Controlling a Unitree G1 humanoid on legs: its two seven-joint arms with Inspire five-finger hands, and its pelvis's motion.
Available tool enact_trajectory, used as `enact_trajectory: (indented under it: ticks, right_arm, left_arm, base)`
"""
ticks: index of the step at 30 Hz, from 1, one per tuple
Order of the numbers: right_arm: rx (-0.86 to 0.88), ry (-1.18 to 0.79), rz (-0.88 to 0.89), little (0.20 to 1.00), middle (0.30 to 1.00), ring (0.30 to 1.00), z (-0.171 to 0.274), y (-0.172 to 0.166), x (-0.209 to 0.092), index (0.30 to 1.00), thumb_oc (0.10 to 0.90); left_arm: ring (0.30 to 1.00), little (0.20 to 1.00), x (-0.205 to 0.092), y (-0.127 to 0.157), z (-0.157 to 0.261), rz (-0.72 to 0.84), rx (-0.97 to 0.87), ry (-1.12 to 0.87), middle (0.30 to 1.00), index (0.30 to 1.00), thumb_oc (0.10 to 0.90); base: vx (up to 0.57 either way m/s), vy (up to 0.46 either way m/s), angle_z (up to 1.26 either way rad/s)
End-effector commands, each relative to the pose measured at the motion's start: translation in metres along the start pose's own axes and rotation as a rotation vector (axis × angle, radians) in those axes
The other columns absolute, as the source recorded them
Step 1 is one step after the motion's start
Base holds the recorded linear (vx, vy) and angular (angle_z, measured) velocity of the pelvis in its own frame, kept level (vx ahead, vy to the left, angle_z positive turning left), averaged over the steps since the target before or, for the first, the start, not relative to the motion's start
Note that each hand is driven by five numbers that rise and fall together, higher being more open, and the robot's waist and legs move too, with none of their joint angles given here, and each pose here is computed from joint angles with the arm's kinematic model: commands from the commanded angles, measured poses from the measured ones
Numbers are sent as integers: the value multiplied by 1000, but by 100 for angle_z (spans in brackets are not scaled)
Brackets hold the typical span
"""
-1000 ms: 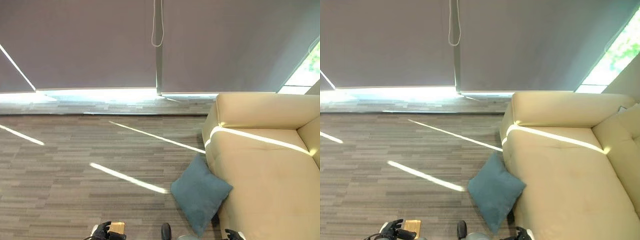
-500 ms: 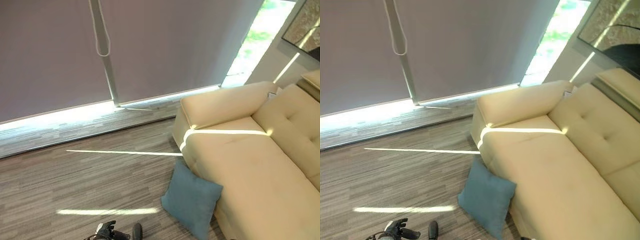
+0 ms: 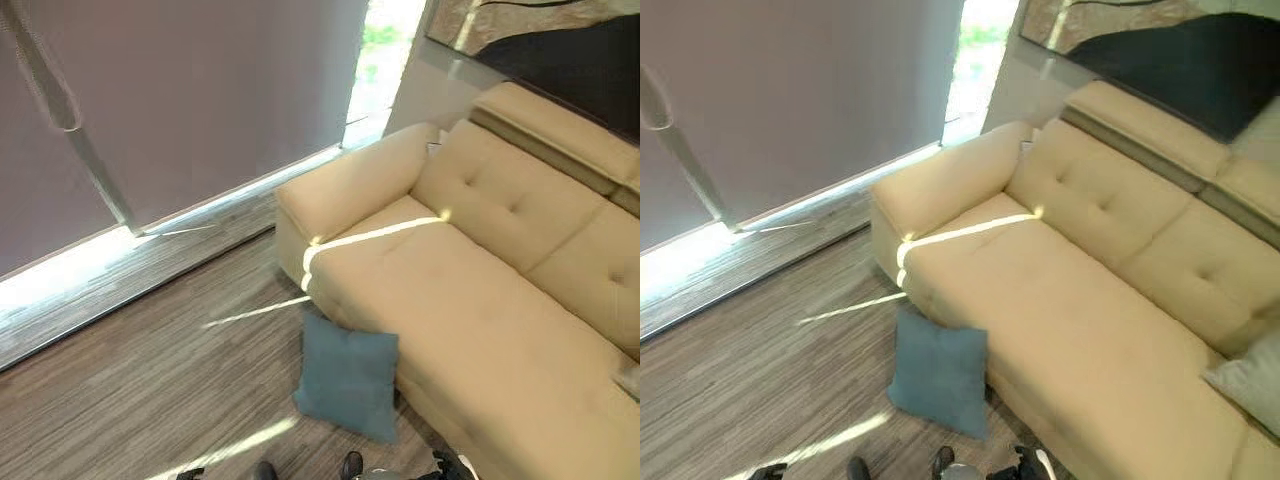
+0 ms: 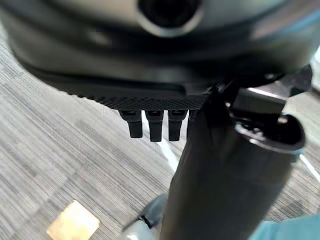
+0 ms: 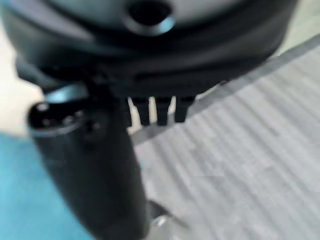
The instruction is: Pick up all the scattered cushions and arrange them neatly on the sofa.
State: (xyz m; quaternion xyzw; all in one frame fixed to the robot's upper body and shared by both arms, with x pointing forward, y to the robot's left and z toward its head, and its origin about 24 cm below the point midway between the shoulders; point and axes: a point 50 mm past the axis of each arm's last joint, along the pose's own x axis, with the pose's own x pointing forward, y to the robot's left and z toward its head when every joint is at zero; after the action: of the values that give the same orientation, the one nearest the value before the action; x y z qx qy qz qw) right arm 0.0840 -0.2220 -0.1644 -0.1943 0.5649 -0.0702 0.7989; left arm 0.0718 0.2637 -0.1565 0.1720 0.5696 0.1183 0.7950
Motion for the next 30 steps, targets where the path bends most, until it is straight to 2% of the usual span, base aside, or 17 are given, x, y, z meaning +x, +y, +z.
enact_trajectory:
  ticks: [1,7,19,30]
  right_arm:
    - [-16,-56,-86,900,900,900,18,-27,6,900,800]
    - [0,-49,-114,900,900,900,15,-36,7,900,800]
    - [-38,-56,-113,900,900,900,19,-37,7,900,800]
    - [-56,-165,-71,900,900,900,54,-23,7,900,800]
  left_arm:
    - [900,900,2,-11,26,-23,8,-74,900,900,800]
    - [900,900,1,-25,45,-63,19,-139,900,900,800]
    - [900,900,0,-30,36,-76,30,-107,900,900,800]
    - [900,900,4,-1,50,10,6,-151,900,900,800]
  base:
    - [59,-102,-6]
    - [68,-31,-31]
    - [148,115,-62]
    - [28,181,-50]
